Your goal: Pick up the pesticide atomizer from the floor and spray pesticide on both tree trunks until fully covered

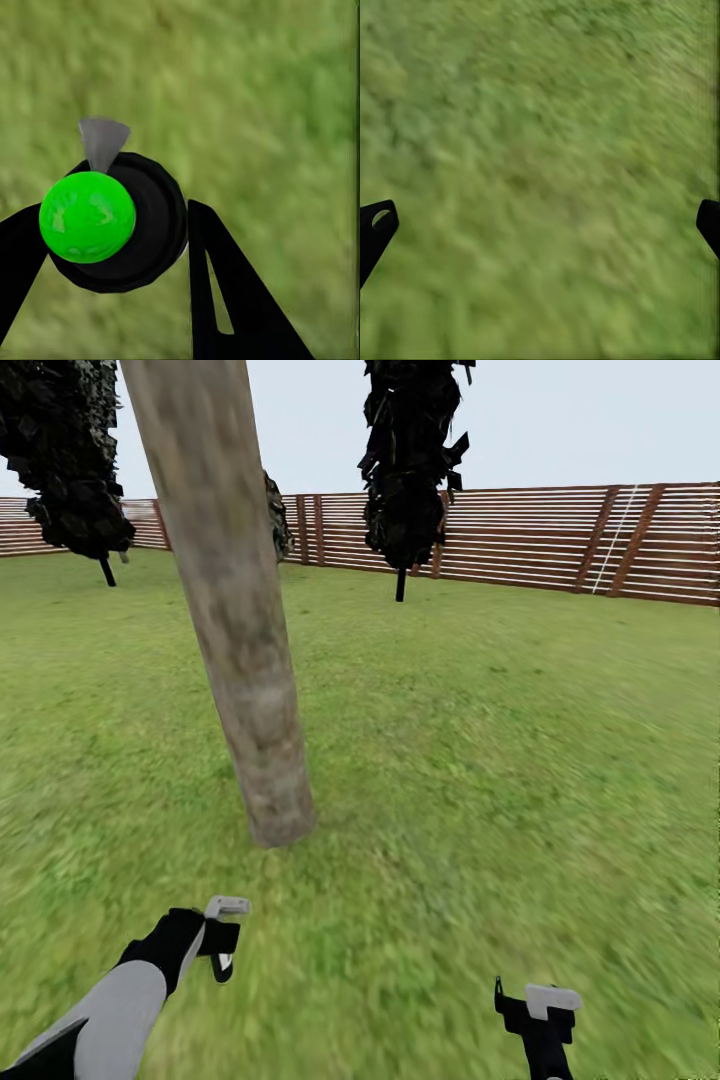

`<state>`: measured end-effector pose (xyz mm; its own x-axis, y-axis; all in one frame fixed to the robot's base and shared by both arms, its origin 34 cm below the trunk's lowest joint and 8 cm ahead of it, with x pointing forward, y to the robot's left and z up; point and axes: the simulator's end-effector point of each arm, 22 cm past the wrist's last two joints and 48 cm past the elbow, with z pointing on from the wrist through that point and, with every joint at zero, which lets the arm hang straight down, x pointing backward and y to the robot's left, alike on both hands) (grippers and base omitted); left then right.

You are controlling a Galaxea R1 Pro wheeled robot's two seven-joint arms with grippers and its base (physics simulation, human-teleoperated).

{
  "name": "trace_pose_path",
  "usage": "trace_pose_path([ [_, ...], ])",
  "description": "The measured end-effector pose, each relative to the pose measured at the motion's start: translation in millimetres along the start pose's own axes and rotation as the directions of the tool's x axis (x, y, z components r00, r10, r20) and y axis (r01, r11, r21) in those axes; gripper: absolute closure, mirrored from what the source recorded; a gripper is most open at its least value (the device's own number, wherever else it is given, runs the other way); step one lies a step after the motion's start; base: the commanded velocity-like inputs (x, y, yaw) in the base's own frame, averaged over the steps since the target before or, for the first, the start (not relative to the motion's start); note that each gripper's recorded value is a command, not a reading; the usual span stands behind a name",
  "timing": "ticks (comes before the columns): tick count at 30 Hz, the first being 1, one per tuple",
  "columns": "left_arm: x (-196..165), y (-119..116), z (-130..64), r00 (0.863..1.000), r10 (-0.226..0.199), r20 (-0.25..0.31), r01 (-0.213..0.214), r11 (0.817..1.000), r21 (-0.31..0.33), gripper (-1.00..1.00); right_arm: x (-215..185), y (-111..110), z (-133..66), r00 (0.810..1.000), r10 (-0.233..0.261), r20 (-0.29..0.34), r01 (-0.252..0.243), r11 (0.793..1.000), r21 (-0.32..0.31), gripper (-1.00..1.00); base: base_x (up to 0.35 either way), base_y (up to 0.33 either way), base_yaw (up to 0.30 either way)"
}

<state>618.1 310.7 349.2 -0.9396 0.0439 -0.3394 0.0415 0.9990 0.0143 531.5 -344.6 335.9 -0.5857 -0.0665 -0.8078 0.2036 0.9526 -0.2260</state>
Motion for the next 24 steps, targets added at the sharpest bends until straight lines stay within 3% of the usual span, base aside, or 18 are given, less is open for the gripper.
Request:
trace_pose_path([
  [3, -20.8, 1.0, -8.5, 1.000, -0.019, -0.014, 0.019, 1.000, 0.000, 1.00, 0.0, 0.7, -0.1, 1.000, 0.001, 0.000, -0.001, 1.000, -0.001, -1.00, 0.006, 0.000, -0.022],
  [10, -77.4, -6.5, -27.1, 0.999, -0.033, 0.022, 0.033, 0.999, 0.013, 1.00, 0.9, 0.2, 0.0, 1.000, 0.000, -0.002, 0.000, 1.000, 0.000, -1.00, 0.001, 0.000, -0.002],
  [17, -80.1, -6.4, -22.5, 0.999, -0.025, 0.023, 0.024, 1.000, 0.010, 1.00, 9.2, 1.0, 1.7, 1.000, -0.002, -0.010, 0.002, 1.000, 0.000, -1.00, 0.000, 0.000, 0.000],
  [23, -97.9, -4.3, -20.8, 0.997, -0.030, 0.075, 0.031, 1.000, -0.002, 1.00, 22.3, 3.3, 6.5, 1.000, -0.003, -0.011, 0.003, 1.000, 0.001, -1.00, 0.044, 0.024, 0.000],
  [24, -107.8, 1.3, -24.7, 0.994, -0.028, 0.104, 0.029, 1.000, -0.009, 1.00, 21.9, 2.4, 6.5, 1.000, -0.003, -0.010, 0.003, 1.000, 0.001, -1.00, 0.203, 0.197, 0.000],
])
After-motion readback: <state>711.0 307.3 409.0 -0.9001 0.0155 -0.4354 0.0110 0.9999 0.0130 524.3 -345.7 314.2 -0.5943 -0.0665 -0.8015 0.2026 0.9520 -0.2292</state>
